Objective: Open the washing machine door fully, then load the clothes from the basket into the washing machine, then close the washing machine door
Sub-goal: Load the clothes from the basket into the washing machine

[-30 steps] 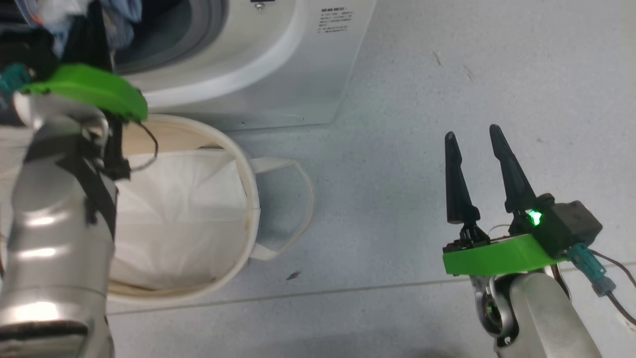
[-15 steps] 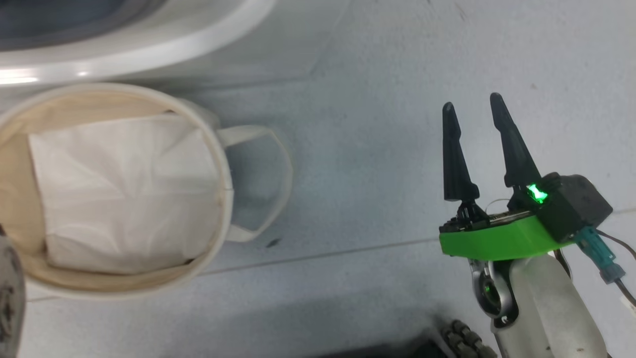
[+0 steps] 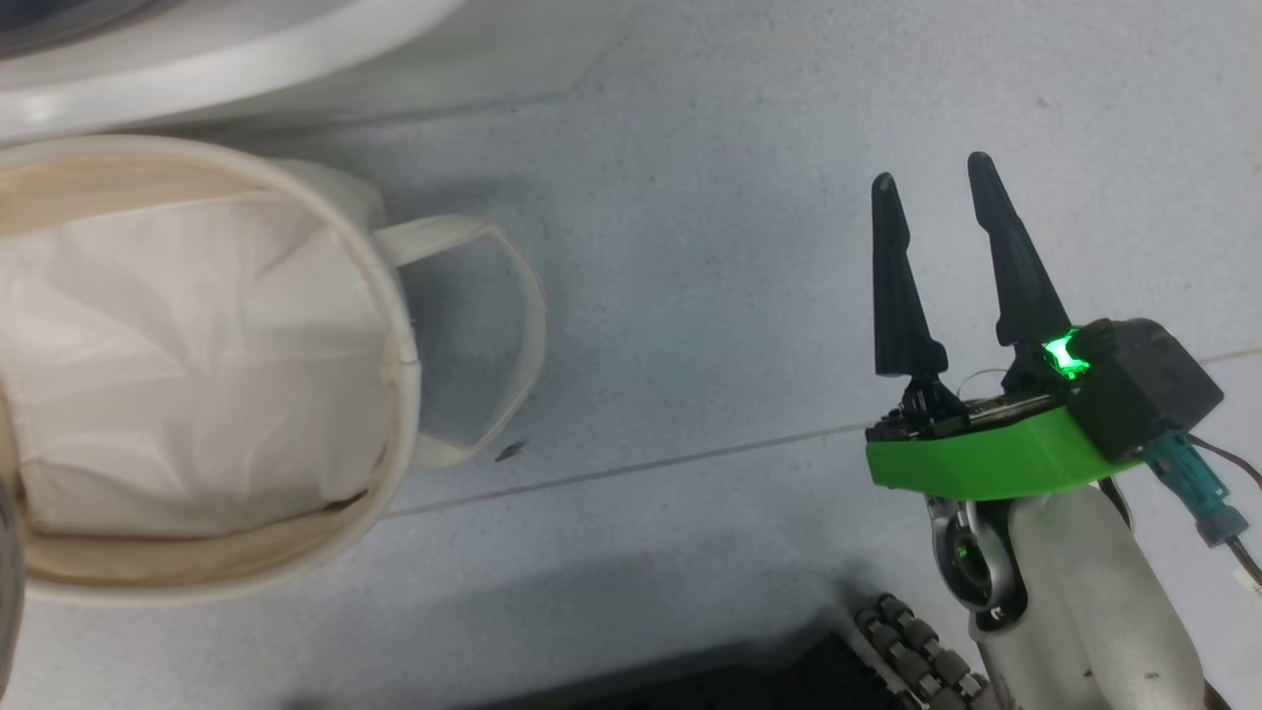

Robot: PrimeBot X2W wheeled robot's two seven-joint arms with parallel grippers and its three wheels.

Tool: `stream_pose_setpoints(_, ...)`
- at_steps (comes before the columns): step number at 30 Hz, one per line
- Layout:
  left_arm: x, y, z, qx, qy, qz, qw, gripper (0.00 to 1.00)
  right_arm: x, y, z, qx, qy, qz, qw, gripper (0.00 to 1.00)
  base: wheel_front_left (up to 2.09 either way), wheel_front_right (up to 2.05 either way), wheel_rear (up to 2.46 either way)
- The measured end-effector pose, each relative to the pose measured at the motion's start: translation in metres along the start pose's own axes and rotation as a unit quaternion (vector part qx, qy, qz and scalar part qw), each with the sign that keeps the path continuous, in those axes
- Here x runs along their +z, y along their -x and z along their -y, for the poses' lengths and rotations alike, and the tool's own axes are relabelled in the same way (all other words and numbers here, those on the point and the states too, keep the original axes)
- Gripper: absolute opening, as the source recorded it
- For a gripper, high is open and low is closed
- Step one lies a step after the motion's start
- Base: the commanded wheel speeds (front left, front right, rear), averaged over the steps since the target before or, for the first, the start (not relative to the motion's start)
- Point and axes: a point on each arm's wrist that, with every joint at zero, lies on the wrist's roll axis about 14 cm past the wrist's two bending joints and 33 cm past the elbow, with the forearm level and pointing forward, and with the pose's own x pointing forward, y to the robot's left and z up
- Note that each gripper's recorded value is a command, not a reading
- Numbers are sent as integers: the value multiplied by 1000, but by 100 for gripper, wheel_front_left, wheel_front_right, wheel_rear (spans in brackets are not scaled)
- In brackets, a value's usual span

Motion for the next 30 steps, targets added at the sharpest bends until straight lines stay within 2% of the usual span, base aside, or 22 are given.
stream_pose_setpoints(9, 30, 32, 9, -18, 22, 18, 999, 100, 22, -3, -19, 24, 1, 26, 999, 100, 0, 0, 0)
stream_pose_setpoints(15, 37, 71, 2, -18, 3, 11, 1000, 100, 44, 1, -34, 41, -1, 48, 998, 100, 0, 0, 0)
stream_pose_setpoints(25, 55, 158, -6, -15, -18, -7, 1000, 100, 73, 31, -67, 71, -7, 68, 995, 100, 0, 0, 0)
stream_pose_setpoints(30, 60, 206, -4, -15, -5, -12, 1000, 100, 93, 50, -78, 81, -10, 89, 993, 100, 0, 0, 0)
